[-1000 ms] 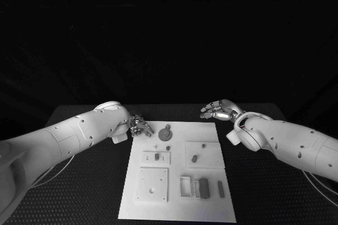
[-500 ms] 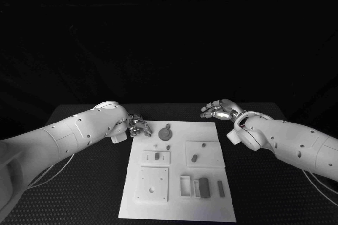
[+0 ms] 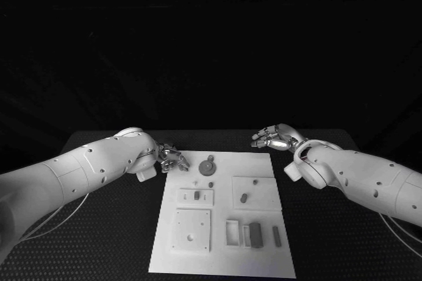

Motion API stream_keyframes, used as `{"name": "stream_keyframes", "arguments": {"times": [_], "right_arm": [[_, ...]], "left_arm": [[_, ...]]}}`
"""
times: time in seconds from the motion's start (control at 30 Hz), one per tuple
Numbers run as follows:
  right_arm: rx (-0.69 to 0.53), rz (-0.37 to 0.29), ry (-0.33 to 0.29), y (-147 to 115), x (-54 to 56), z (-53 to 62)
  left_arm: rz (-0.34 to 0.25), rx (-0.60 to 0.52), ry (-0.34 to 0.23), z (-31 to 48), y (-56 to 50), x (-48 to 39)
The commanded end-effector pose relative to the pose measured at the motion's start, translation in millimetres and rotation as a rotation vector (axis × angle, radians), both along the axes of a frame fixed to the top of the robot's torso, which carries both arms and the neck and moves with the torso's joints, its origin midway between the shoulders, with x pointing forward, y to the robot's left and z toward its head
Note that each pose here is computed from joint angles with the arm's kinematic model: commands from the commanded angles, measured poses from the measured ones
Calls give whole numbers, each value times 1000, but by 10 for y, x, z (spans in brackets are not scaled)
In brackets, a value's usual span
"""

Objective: Assemble the parts on the task board

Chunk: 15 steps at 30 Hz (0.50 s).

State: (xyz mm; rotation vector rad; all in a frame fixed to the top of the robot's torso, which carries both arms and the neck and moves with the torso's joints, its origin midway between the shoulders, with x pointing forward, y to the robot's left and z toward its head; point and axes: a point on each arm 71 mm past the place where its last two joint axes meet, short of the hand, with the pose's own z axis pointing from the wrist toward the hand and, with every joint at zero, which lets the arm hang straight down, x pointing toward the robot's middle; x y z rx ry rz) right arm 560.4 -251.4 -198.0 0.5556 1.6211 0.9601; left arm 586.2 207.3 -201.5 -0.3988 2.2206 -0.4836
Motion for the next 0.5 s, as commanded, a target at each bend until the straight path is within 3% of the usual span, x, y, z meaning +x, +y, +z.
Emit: {"name": "stream_keyframes", "arguments": {"times": [0.03, 0.27, 0.5], "right_arm": [[4, 6, -2, -4, -3, 3], [3, 1, -3, -19, 1, 1], [3, 0, -3, -22, 2, 1]], "left_arm": [[13, -47, 8, 23, -27, -44], [-15, -57, 11, 67, -13, -181], [-52, -37, -29, 101, -41, -352]]}}
